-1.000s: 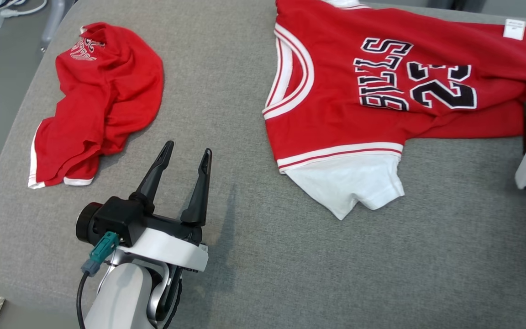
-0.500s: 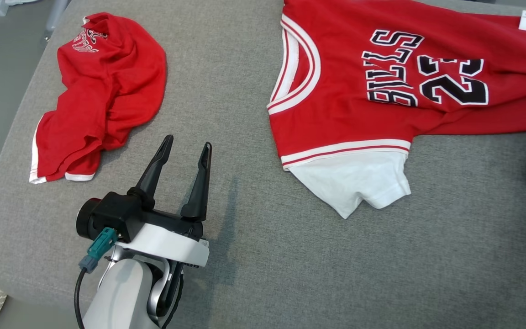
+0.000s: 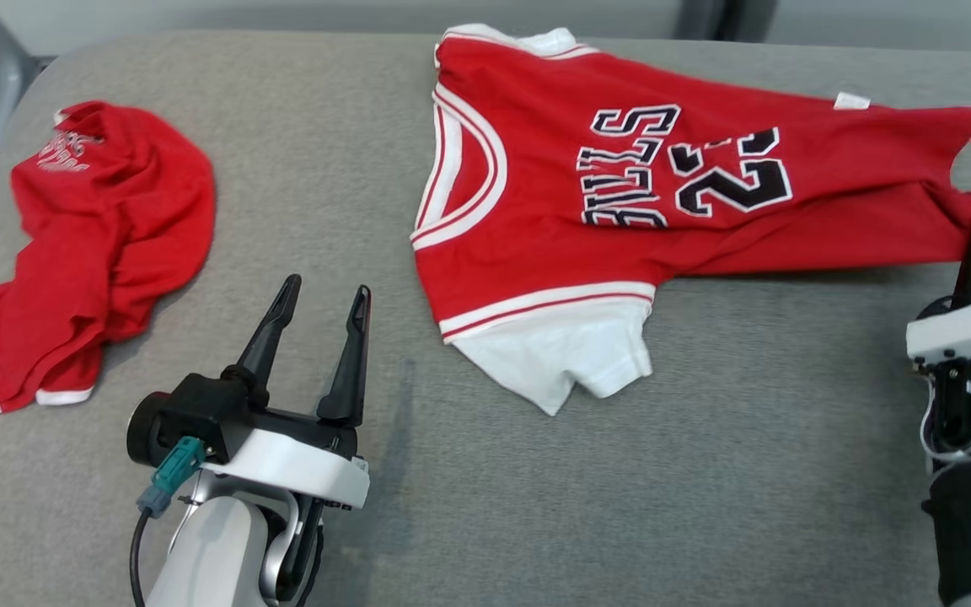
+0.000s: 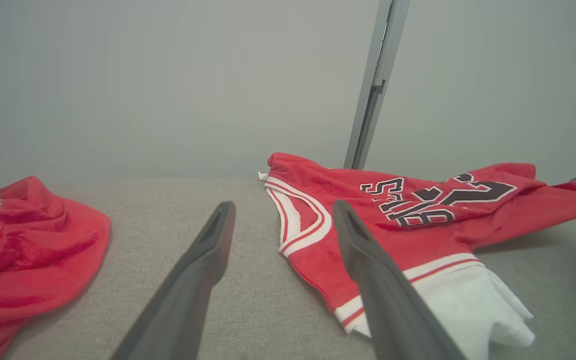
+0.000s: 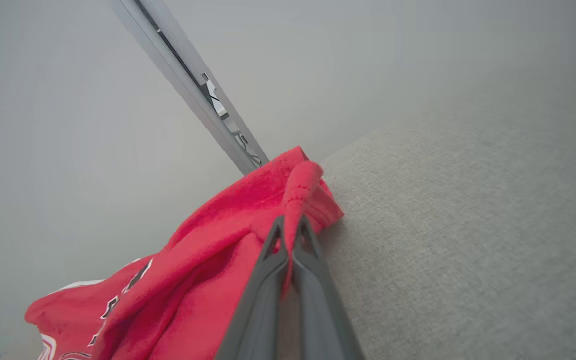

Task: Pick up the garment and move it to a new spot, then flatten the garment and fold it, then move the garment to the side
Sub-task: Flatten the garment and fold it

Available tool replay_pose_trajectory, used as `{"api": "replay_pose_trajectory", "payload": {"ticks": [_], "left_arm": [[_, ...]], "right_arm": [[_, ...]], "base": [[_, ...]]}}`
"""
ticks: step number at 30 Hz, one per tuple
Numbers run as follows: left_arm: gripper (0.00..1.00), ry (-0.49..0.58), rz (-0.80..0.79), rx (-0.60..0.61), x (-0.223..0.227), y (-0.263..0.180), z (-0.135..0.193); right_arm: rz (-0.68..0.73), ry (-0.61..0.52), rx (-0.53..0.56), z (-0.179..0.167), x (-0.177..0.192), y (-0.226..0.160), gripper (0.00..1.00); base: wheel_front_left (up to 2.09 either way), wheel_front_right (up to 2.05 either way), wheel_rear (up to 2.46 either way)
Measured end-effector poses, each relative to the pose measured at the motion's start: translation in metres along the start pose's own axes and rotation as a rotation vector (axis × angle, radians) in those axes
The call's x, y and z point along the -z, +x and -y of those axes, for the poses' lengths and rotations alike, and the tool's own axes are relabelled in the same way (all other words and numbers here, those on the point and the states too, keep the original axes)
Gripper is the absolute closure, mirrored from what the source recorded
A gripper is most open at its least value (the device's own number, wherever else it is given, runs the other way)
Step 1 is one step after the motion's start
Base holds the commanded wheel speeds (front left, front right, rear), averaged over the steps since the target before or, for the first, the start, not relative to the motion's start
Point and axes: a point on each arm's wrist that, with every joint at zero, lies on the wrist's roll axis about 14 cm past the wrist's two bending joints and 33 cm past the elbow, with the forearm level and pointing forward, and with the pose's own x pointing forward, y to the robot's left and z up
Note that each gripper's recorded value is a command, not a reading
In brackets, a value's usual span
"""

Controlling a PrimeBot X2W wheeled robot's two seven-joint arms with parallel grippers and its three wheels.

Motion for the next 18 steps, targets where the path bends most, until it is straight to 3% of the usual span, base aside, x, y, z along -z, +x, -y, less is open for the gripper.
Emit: {"api": "replay_pose_trajectory", "payload": {"ticks": [5, 6, 8, 12, 14, 18], "left_arm": [[0.0, -0.01, 0.01, 0.054, -0.002, 0.006, 0.019], [0.0, -0.012, 0.011, 0.067, -0.002, 0.007, 0.023], [0.0, -0.015, 0.015, 0.087, -0.003, 0.008, 0.03], [0.0, -0.019, 0.025, 0.11, -0.007, 0.009, 0.039], [0.0, -0.021, 0.029, 0.12, -0.008, 0.008, 0.043], [0.0, -0.023, 0.034, 0.134, -0.01, 0.008, 0.048]], "right_arm": [[0.057, 0.138, 0.048, 0.024, -0.017, -0.035, 1.0], [0.06, 0.157, 0.066, 0.032, -0.019, -0.043, 0.86], [0.06, 0.184, 0.113, 0.05, -0.019, -0.059, 0.0], [0.052, 0.184, 0.198, 0.081, -0.015, -0.083, 0.0], [0.043, 0.113, 0.216, 0.093, -0.016, -0.094, 0.0], [0.074, 0.013, 0.16, 0.08, -0.031, -0.095, 0.0]], "base": [[0.0, 0.0, 0.0], [0.0, 0.0, 0.0], [0.0, 0.0, 0.0], [0.0, 0.0, 0.0], [0.0, 0.0, 0.0], [0.0, 0.0, 0.0]]}}
